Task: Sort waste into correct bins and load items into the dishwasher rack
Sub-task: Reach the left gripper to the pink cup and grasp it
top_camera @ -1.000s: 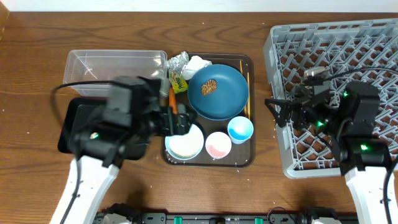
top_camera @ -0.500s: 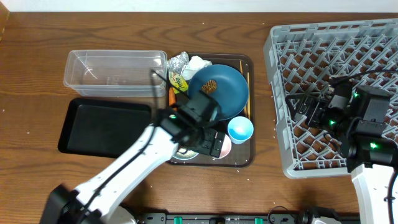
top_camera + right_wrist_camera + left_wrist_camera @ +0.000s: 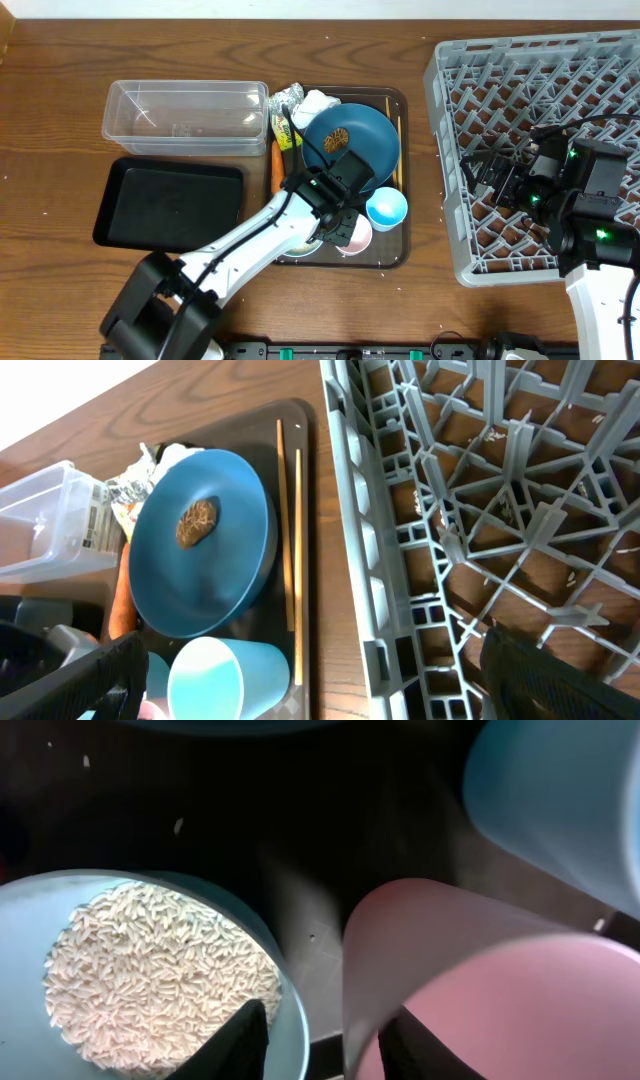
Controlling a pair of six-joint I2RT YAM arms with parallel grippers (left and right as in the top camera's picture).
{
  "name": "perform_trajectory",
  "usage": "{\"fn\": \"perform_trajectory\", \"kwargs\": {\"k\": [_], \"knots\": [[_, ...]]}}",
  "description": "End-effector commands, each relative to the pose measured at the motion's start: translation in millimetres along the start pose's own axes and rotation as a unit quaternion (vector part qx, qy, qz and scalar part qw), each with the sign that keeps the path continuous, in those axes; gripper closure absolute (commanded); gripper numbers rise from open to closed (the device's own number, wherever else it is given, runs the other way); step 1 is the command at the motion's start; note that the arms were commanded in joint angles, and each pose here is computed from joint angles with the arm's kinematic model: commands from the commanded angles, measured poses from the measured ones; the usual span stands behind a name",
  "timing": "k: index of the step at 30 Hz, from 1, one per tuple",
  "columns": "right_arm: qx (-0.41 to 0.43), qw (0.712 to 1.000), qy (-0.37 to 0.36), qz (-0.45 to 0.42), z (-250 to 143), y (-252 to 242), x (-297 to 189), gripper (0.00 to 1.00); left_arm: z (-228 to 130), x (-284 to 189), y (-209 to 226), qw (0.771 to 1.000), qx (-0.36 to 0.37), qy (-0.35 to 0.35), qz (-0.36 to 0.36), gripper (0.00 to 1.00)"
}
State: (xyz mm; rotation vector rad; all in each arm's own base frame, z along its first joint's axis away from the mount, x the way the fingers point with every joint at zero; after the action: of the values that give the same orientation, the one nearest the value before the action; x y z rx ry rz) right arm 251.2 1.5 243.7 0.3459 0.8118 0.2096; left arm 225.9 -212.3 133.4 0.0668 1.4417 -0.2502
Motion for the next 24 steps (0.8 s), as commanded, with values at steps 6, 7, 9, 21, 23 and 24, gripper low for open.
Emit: {"fn": "perform_trajectory", "kwargs": {"k": [6,7,9,21,23,24], "knots": [[0.006,1.0,-0.01,-0.003,6.1,0.6,-4.8,0.01,3.1,-4.2,-1.2,1.0,0.006,-0.005,0.004,0.94],[0.007,1.0,-0.009,-0.003,6.1,0.5,-4.8,0.01,3.1,-8.9,-1.7,1.0,0.006,-0.007,0.001,0.94],[0.007,1.0,-0.009,-0.003,6.1,0.5,-4.8,0.01,4.4,-25.5,-2.8,1.0,0.006,-0.019,-0.005,0.94],[0.004,0.999,-0.008,0.041,6.6,8.8,-5.3,0.07,18.0,-156.7,19.0,0.973,-0.028,-0.179,-0.144,0.94],[-0.004,0.996,-0.013,0.092,9.4,18.5,-6.7,0.14,24.5,-172.9,21.4,0.954,-0.031,-0.188,-0.23,0.94],[-0.015,0.992,-0.018,0.126,11.3,24.8,-8.2,0.17,27.8,-179.9,22.3,0.943,-0.029,-0.189,-0.272,0.94]]}}
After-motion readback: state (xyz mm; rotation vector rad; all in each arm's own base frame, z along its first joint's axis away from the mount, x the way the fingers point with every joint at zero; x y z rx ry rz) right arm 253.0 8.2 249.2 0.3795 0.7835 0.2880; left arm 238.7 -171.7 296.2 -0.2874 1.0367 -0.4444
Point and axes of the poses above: each gripper's point midway between its finger pads, its own x axis out along the fingers, its own y axis along the line the jaws close on, z = x × y, the point moved 8 cm from there along -x, back along the fingers, and after that the axes turned 8 degrees about -x, right-handed, at the moved point
